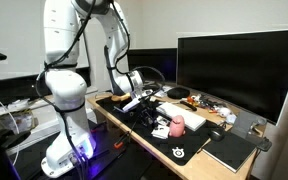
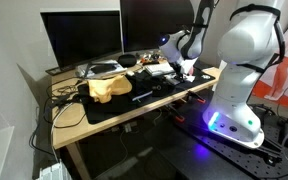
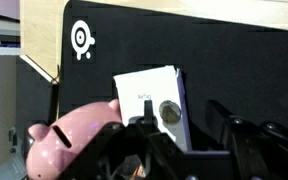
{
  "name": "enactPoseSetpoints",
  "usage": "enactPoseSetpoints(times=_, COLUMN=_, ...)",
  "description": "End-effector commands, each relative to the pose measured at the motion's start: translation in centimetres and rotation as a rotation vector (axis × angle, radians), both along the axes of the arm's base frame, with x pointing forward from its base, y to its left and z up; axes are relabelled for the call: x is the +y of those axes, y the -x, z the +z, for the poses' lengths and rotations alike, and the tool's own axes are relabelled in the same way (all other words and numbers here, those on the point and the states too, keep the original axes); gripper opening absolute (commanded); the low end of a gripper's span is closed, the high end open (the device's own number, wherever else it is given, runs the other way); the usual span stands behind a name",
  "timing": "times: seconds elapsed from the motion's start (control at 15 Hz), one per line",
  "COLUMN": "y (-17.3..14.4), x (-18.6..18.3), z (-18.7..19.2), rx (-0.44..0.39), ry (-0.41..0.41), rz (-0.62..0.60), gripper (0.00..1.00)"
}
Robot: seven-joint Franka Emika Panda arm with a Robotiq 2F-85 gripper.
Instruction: Pick the coin and put it in the pig saving box
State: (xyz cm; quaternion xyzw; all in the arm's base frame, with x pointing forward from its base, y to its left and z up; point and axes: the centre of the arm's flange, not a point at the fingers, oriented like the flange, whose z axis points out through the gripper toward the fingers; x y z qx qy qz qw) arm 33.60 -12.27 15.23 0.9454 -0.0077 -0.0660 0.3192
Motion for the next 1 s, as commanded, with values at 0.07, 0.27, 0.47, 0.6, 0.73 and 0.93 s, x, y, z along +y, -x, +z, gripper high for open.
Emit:
enactPoseSetpoints(times=0.07, y=-0.2, x=-0.6, z=0.2, rx=-0.012, ry=0.022, rz=-0.017, gripper=0.51)
enactPoseSetpoints(times=0.27, y=-0.4, x=-1.1, z=0.0, rx=-0.009, ry=0.022, rz=-0.027, gripper=0.48)
enactPoseSetpoints(times=0.47, y=-0.5, x=-1.4, z=-0.1, rx=-0.008, ry=0.024, rz=-0.034, gripper=0.49)
enactPoseSetpoints(times=0.6, y=-0.5, x=-1.6, z=-0.3, rx=-0.004, ry=0.024, rz=-0.040, gripper=0.49)
enactPoseSetpoints(times=0.73, y=-0.6, x=-1.7, z=-0.5, rx=0.000, ry=0.025, rz=-0.044, gripper=0.48)
enactPoseSetpoints(times=0.93, y=-0.4, x=-1.7, z=-0.7, rx=0.003, ry=0.027, rz=-0.042, gripper=0.20)
